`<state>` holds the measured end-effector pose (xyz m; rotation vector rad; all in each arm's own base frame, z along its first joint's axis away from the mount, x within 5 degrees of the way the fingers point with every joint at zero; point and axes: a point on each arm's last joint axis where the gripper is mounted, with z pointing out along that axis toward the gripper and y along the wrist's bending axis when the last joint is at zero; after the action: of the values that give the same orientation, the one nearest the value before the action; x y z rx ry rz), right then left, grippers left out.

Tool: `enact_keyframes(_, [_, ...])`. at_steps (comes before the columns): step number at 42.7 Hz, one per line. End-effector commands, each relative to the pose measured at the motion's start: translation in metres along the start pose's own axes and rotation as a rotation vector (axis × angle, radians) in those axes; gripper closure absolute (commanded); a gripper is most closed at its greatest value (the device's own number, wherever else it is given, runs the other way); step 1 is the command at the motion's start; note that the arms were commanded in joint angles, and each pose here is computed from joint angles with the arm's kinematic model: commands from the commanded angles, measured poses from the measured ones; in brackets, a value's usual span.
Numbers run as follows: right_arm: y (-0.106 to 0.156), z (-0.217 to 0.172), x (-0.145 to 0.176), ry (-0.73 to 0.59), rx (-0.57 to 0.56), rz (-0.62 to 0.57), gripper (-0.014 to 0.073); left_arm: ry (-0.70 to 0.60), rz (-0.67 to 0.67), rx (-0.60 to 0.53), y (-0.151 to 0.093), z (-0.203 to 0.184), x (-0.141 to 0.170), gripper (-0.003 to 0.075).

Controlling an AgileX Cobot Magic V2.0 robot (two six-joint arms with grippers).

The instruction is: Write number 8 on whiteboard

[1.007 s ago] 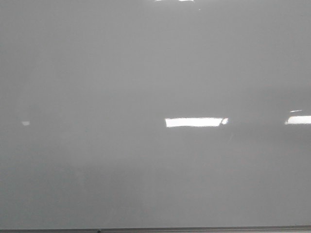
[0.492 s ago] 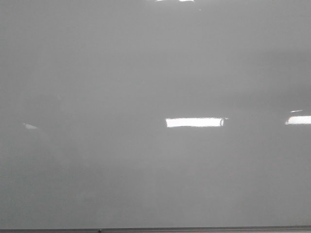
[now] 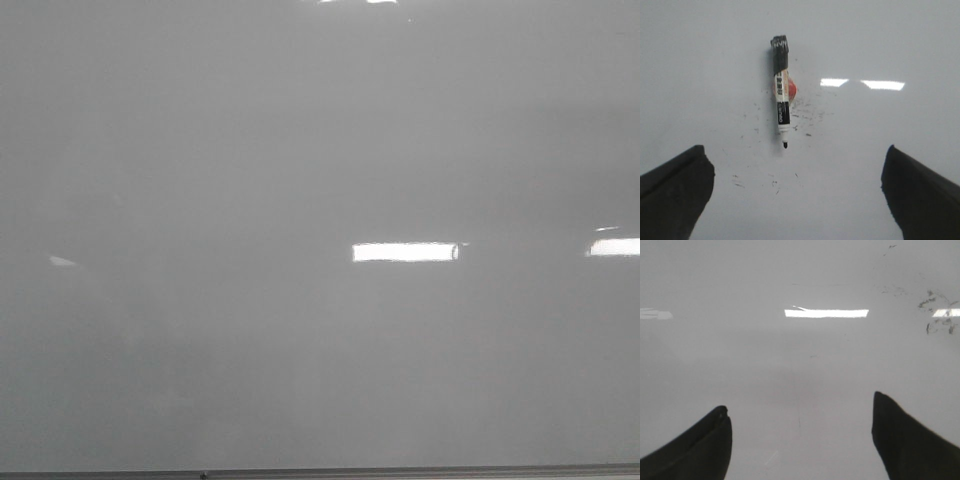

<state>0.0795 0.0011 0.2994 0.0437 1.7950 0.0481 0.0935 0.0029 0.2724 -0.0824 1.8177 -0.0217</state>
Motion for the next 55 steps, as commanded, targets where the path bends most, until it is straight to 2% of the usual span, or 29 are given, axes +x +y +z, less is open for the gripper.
enact_keyframes(1, [0.000,-0.002,-0.018,-0.109,0.008,-0.015,-0.0013,0.011,-0.020,-0.001,-0.001,0.019,-0.019,0.0050])
enact_keyframes(6, [0.000,-0.002,-0.018,-0.109,0.008,-0.015,-0.0013,0.137,-0.038,-0.009,-0.001,0.050,-0.027,0.0050])
enact_keyframes(11, [0.000,-0.002,-0.018,-0.109,0.008,-0.015,-0.0013,0.209,-0.068,-0.035,0.003,0.081,-0.039,0.0050])
enact_keyframes(16, [0.000,-0.002,-0.018,-0.109,0.008,-0.015,-0.0013,0.277,-0.037,-0.048,0.005,0.111,-0.040,0.0050])
enact_keyframes(26, [0.000,-0.002,-0.018,-0.108,0.008,-0.015,-0.0013,0.283,-0.025,-0.052,0.007,0.152,-0.040,0.0050])
enact_keyframes(38, [0.000,-0.002,-0.018,-0.108,0.008,-0.015,-0.0013,0.230,-0.002,-0.050,0.009,0.176,-0.033,0.0056])
enact_keyframes(44, [0.000,-0.002,-0.018,-0.108,0.008,-0.015,-0.0013,0.195,0.003,-0.049,0.009,0.182,-0.033,0.0153])
enact_keyframes(49, [0.000,-0.002,-0.018,-0.108,0.008,-0.015,-0.0013,0.185,0.003,-0.050,0.010,0.184,-0.032,0.0308])
enact_keyframes(55, [0.000,-0.002,-0.018,-0.108,0.008,-0.015,-0.0013,0.213,0.001,-0.053,0.011,0.189,-0.027,0.0449])
